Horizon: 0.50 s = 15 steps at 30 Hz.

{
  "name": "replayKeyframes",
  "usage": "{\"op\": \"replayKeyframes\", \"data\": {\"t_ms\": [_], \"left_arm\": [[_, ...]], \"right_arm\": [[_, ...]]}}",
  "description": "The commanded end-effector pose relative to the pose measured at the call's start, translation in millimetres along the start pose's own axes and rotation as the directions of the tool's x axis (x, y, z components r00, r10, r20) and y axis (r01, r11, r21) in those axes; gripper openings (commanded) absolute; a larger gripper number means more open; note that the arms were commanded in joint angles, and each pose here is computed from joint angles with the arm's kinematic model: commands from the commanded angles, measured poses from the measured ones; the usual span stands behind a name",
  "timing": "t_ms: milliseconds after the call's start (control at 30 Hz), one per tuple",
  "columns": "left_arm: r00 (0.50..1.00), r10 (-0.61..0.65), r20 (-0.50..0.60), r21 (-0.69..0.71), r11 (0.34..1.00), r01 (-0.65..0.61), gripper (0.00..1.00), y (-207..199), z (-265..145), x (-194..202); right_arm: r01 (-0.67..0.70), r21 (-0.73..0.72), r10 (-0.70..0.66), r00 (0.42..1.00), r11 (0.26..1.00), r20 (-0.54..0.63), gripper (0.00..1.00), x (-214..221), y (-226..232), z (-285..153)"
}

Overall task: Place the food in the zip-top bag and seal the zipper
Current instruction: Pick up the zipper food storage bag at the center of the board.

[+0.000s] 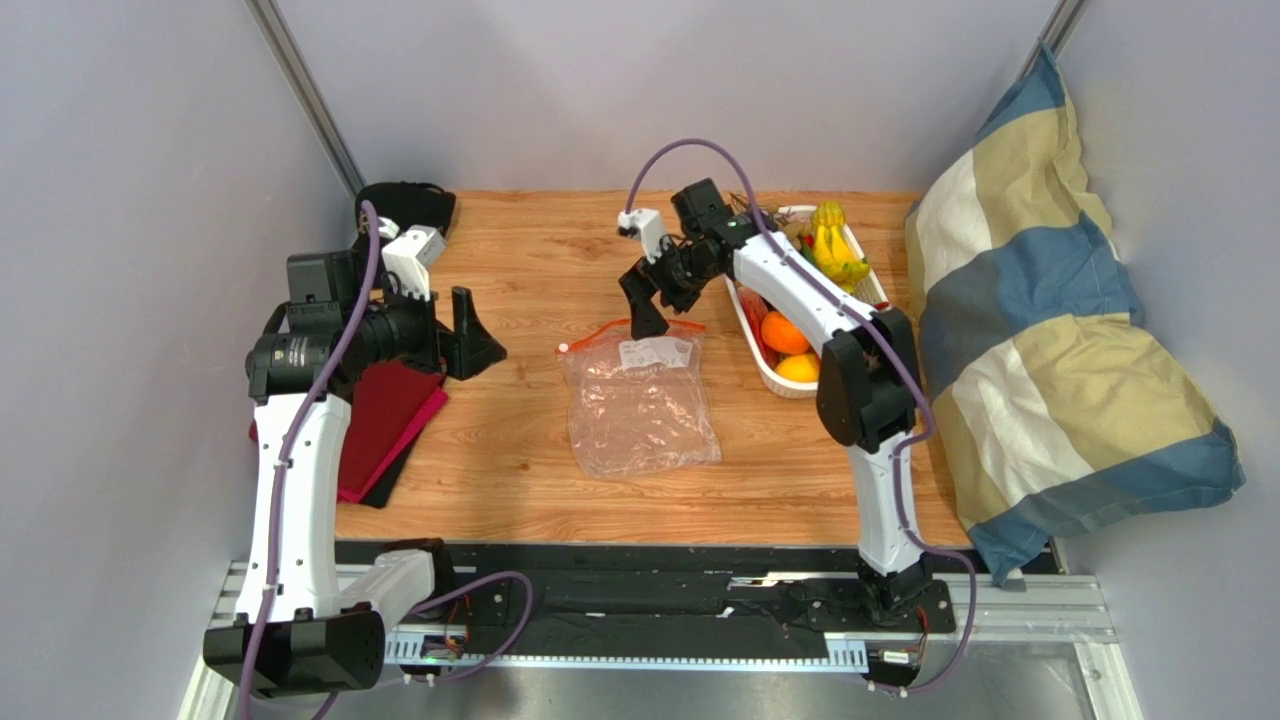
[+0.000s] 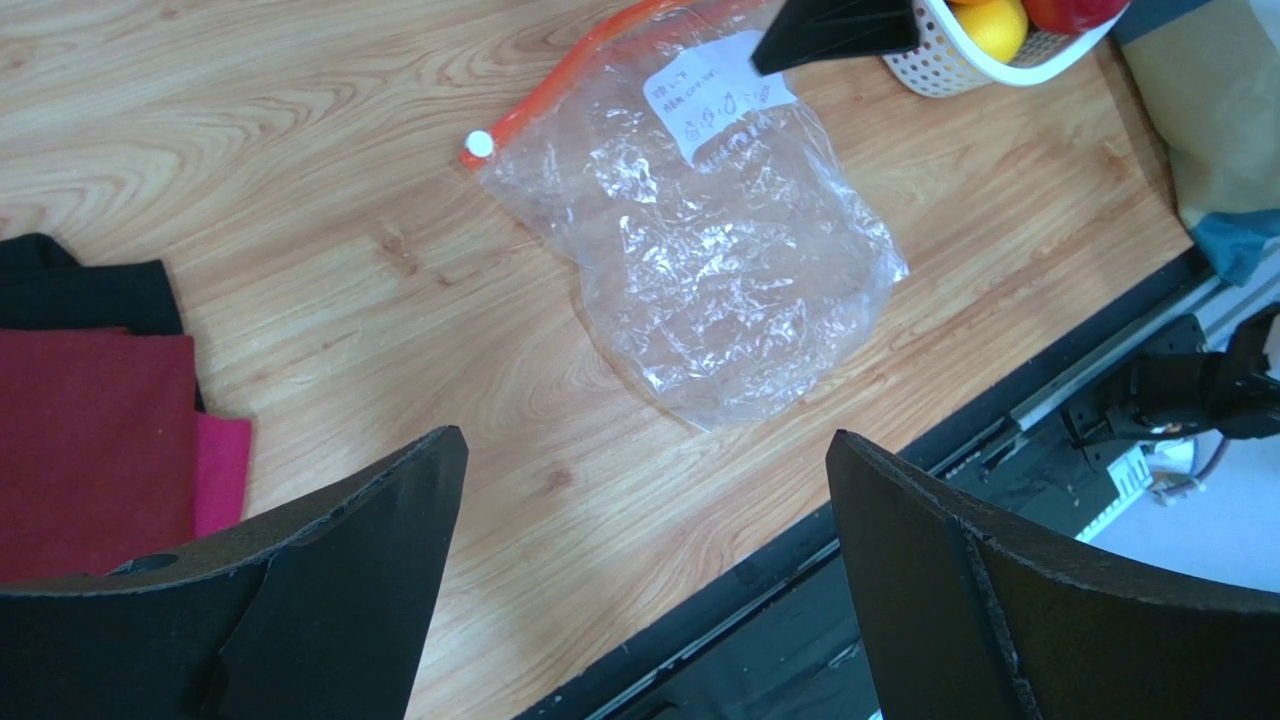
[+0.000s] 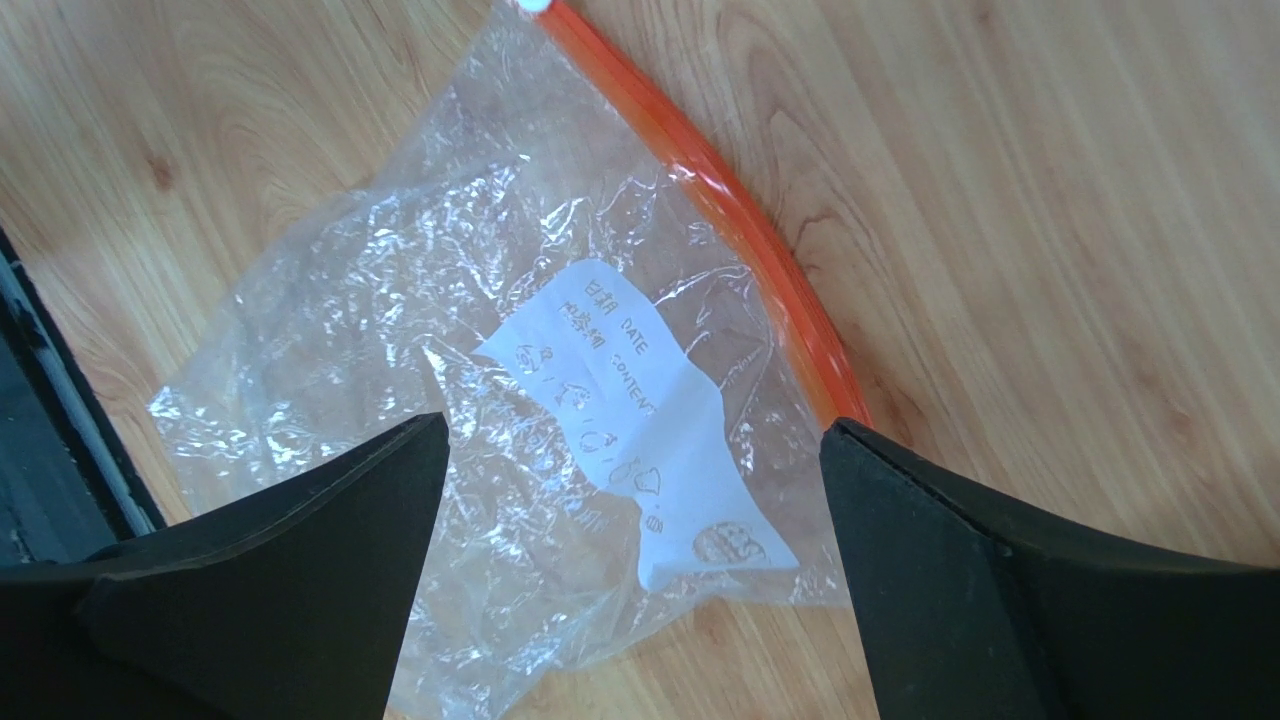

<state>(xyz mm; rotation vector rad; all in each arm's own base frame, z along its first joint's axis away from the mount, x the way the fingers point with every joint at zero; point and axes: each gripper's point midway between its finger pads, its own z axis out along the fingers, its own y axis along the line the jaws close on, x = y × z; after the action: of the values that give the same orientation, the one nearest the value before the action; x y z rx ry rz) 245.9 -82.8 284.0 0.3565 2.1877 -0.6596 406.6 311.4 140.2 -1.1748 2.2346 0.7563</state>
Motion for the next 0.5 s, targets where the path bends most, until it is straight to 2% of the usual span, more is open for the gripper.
{"op": "replayKeyframes", "data": {"t_ms": [0, 167, 467], "left_arm": [[1.000, 0.020, 0.024, 0.055, 0.998, -0.021, 0.99, -9.3, -1.0, -1.4], [1.000, -0.022, 0.018, 0.063, 0.998, 0.021, 0.99, -9.2, 1.9, -2.0], [0.998, -0.062, 0.006, 0.118, 0.991, 0.061, 0.99, -12.7, 11.4, 2.5]], "right_arm": [[0.126, -0.034, -0.124, 0.990, 0.991, 0.061, 0.99, -17.5, -4.1, 15.7], [0.154, -0.056, -0.152, 0.988, 0.987, 0.034, 0.99, -6.0, -7.5, 44.2], [0.183, -0.074, -0.181, 0.983, 0.980, 0.030, 1.00, 0.6, -8.3, 61.7]]}}
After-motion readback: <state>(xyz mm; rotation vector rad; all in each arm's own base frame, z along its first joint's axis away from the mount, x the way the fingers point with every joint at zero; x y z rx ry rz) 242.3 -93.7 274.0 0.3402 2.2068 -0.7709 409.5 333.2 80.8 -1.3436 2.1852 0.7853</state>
